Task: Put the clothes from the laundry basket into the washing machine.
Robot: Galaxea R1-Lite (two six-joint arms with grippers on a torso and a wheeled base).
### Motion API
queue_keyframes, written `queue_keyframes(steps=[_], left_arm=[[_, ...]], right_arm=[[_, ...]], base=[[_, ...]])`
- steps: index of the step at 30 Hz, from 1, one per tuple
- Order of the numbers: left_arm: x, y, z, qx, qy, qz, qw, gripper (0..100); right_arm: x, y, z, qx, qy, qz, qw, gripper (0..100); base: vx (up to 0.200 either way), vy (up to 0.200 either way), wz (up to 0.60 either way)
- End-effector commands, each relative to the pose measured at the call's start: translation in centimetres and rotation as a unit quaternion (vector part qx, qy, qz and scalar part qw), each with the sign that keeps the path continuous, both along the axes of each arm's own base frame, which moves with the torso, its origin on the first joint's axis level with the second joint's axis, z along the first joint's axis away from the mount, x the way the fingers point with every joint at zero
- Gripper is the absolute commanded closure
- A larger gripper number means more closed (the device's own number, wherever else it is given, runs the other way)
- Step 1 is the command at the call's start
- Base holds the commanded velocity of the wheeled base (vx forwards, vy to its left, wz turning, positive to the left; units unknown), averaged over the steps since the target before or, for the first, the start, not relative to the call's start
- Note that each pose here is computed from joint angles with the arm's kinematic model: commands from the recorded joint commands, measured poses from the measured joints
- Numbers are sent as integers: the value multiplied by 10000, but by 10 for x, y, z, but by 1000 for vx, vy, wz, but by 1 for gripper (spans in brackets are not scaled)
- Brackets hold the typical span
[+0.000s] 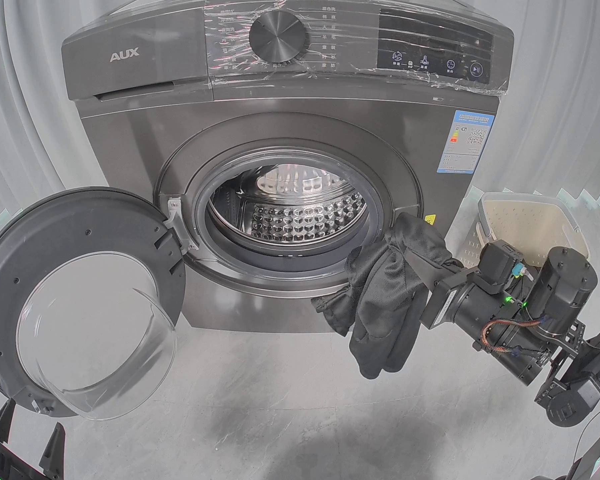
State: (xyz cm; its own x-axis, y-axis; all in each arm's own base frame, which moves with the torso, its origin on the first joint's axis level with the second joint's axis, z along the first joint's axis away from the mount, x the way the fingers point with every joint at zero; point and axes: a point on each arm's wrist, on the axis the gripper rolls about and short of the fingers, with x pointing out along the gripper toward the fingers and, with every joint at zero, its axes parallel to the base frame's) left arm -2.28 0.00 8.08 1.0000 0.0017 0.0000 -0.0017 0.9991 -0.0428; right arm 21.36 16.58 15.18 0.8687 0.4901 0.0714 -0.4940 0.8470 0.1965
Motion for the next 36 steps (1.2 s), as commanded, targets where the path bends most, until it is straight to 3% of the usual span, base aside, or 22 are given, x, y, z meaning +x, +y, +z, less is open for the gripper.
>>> queue_keyframes(steps=[1, 20, 29, 36], left_arm=[[0, 0, -5, -1, -8, -1, 10000, 0], [0, 0, -5, 14, -15, -1, 10000, 0], [0, 0, -5, 83, 0, -9, 10000, 0], [0, 0, -5, 206, 0, -24, 9998, 0]], right_arm=[[1, 0, 0, 6, -4, -16, 10000, 100], [-4, -5, -4, 8, 49, 9, 10000, 100], [0, 6, -9, -23, 102, 102, 9999, 100], [5, 14, 2, 137, -86, 173, 9997, 100]], base=[[0, 0, 0], [0, 0, 0], [0, 0, 0], [0, 0, 0]])
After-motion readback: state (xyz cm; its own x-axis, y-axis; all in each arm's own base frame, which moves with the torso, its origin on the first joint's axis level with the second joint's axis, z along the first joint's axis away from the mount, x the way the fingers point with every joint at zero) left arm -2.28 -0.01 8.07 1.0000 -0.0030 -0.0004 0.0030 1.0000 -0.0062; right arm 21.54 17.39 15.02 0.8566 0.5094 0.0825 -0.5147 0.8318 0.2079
